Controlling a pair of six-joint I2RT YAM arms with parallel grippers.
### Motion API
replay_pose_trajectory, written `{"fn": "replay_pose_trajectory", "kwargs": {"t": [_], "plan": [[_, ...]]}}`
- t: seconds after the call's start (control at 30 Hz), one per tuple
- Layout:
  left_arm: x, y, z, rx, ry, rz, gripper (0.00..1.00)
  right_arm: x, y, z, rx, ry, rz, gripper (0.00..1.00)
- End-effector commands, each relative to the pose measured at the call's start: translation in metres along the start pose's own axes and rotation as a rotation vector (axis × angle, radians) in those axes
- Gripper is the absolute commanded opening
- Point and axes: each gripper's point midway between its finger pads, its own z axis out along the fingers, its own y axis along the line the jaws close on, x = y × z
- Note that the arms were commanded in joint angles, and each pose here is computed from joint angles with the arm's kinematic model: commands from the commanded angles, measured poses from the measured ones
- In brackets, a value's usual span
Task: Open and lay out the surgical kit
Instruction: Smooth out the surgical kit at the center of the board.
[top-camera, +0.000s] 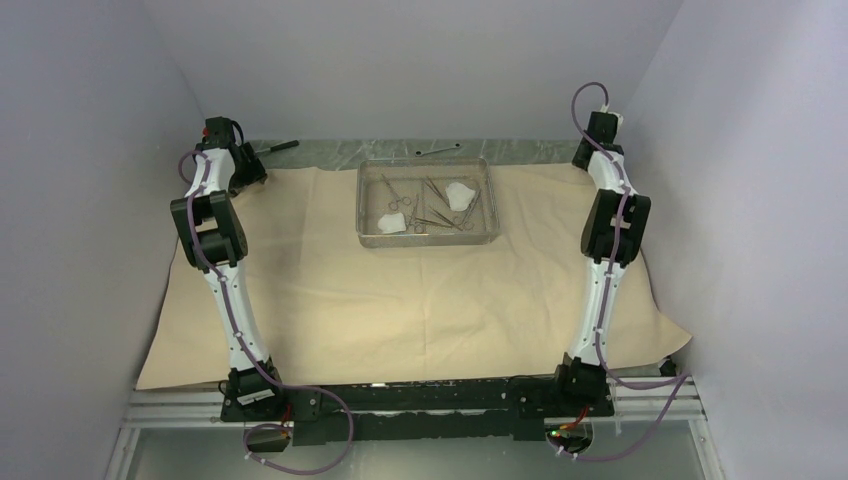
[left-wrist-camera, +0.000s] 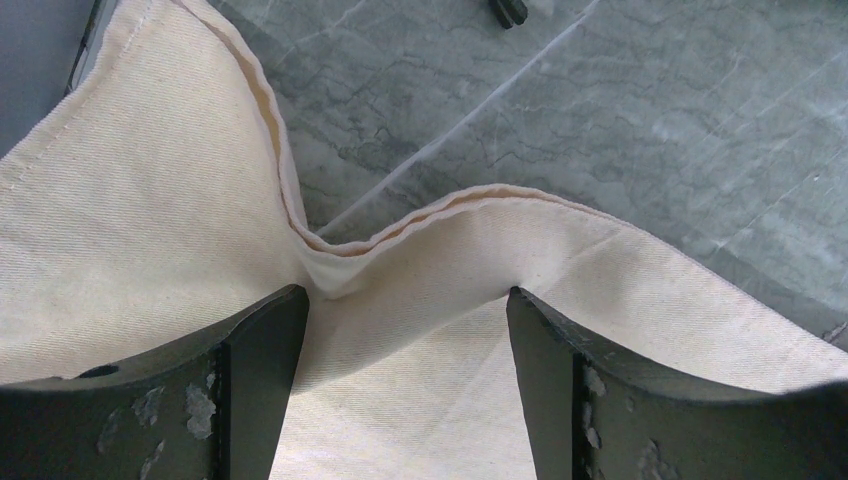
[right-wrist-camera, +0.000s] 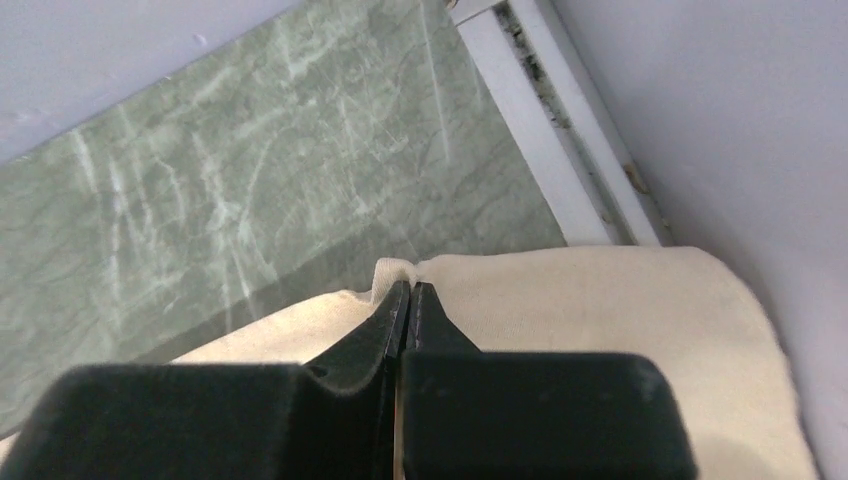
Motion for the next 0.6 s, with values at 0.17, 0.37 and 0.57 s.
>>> {"fn": "replay_pose_trajectory", "kwargs": {"t": [0.17, 0.37, 0.57], "plan": [[0.033, -0.004, 0.000, 0.022, 0.115, 0.015, 0.79, -0.120, 0.004, -0.104, 0.146, -0.400, 0.009, 0.00], [0.034, -0.005, 0.000, 0.031, 0.116, 0.015, 0.79, -0.111, -0.007, -0.116, 0.278, -0.466, -0.011, 0.58], [0.034, -0.005, -0.002, 0.029, 0.118, 0.018, 0.79, -0.080, 0.003, -0.082, 0.240, -0.283, -0.042, 0.79]]}}
